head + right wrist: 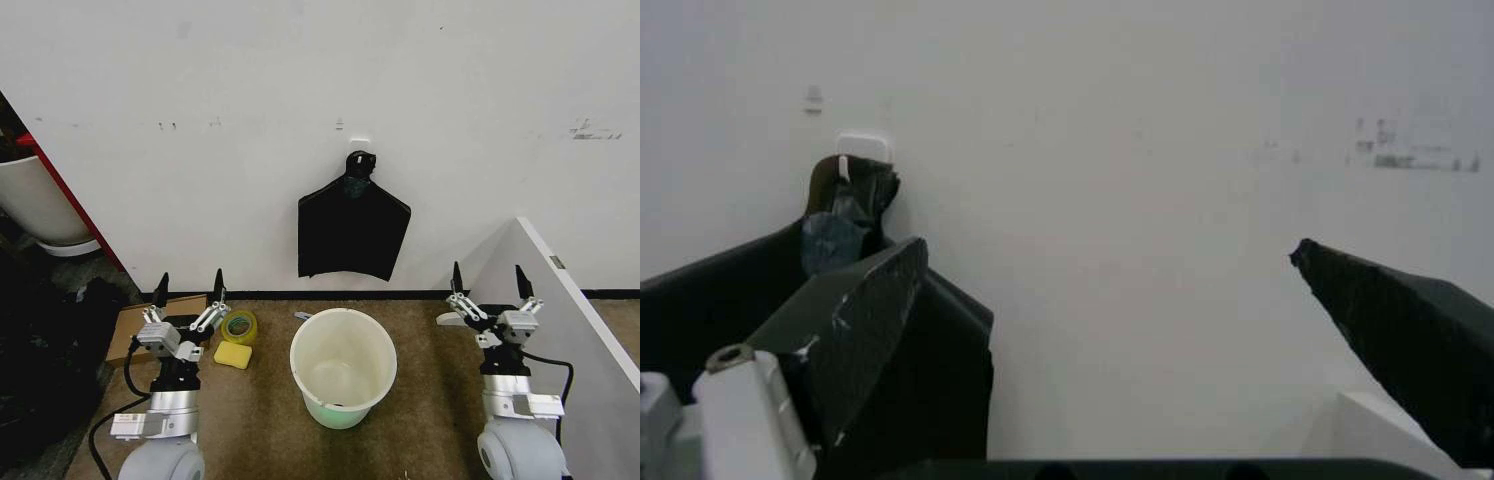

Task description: Place the garbage bag over the trash bin.

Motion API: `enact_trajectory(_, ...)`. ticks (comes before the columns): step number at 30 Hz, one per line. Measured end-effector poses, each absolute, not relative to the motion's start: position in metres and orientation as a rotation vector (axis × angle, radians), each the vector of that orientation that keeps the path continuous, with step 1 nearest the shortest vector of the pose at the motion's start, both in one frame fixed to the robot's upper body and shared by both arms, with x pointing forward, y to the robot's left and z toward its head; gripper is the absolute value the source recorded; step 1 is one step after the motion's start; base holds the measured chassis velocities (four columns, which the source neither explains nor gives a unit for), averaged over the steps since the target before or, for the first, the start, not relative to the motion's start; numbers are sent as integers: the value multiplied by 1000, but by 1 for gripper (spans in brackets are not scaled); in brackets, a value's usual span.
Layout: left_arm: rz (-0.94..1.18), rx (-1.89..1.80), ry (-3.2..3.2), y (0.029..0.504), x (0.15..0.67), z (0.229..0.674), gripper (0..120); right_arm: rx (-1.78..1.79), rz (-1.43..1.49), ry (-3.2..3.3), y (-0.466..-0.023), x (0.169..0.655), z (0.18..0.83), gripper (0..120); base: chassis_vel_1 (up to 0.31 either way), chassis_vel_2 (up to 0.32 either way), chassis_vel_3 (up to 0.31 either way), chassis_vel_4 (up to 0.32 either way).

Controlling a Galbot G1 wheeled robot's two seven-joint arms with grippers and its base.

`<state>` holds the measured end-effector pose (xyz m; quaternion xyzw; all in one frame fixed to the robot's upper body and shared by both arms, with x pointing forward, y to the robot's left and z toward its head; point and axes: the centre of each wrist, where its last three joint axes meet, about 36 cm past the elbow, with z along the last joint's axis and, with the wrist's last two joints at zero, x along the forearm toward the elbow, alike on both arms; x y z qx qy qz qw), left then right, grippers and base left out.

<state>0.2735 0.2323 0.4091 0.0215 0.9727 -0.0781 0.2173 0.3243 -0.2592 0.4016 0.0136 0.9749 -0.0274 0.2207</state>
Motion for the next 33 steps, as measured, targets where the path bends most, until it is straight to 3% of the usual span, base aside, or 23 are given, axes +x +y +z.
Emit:
enact_trajectory(3,-194,57,2689,236,270,409,100,24,10,2720,-252,338,402,100,0,0,0,0)
enact_trajectory(8,-160,41,2677,244,270,414,100,-41,547,2784,-203,363,418,100,0,0,0,0)
enact_trajectory(9,-160,41,2677,244,270,414,100,-41,547,2784,-203,363,418,100,0,0,0,0)
enact_trajectory(12,-137,26,2682,245,266,414,100,-148,1019,2734,-167,393,439,100,0,0,0,0)
enact_trajectory(15,-116,3,2681,247,261,416,100,-214,1302,2661,-148,425,454,100,0,0,0,0)
enact_trajectory(23,-57,-82,2655,261,254,420,100,-240,1670,2592,-126,482,485,100,0,0,0,0)
enact_trajectory(33,-41,-100,2650,256,251,420,100,-277,1725,2555,-104,516,496,100,0,0,0,0)
